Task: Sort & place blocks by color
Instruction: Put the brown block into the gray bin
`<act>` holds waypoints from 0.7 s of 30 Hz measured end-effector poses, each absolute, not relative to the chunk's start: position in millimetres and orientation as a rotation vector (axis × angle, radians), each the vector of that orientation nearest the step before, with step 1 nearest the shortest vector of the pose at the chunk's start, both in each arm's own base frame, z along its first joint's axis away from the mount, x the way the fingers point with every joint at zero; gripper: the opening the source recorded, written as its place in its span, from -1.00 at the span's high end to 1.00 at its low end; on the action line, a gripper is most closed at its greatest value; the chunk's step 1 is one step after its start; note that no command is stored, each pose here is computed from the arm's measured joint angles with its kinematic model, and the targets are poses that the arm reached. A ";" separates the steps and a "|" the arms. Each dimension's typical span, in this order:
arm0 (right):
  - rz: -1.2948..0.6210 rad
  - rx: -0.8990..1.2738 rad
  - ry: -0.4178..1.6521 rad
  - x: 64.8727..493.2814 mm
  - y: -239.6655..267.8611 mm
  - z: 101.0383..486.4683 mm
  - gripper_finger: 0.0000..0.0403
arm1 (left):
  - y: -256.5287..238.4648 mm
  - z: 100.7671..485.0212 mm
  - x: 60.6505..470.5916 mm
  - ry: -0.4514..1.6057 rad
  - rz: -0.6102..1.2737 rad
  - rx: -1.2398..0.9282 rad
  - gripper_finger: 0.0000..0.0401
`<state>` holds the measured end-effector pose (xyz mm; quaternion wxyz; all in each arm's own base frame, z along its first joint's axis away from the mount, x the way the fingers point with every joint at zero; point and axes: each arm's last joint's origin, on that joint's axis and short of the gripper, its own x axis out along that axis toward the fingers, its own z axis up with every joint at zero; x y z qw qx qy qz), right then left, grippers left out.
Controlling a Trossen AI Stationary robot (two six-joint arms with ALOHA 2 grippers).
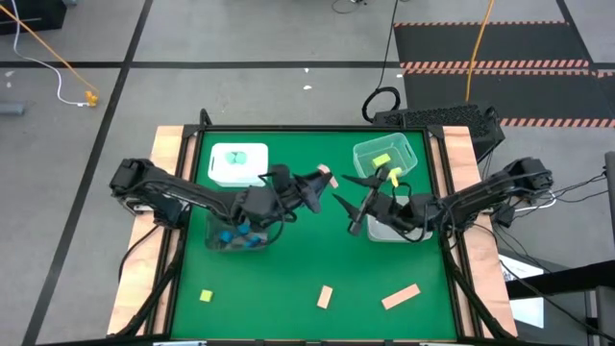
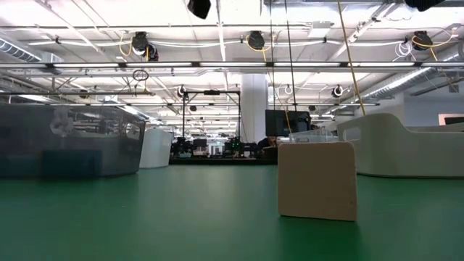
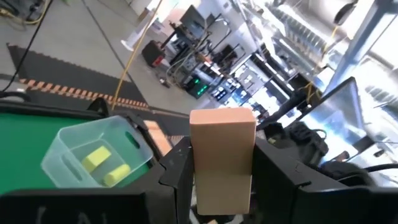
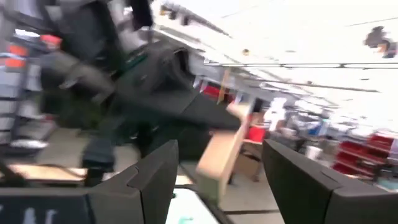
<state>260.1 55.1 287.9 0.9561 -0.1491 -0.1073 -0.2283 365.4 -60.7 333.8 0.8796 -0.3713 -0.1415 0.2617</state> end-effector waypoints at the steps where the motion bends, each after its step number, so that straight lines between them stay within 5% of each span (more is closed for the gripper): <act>1: -0.473 -0.308 -0.223 261.3 55.2 287.2 -0.12 | -60.5 333.1 365.7 -0.295 0.546 -0.780 0.36; 14: -0.517 -0.250 -0.199 272.1 47.7 274.3 0.08 | -59.9 323.4 377.5 -0.331 0.512 -0.808 0.36; 21: -0.517 -0.255 -0.197 272.1 47.7 274.3 0.39 | -59.9 323.4 377.4 -0.333 0.512 -0.811 0.36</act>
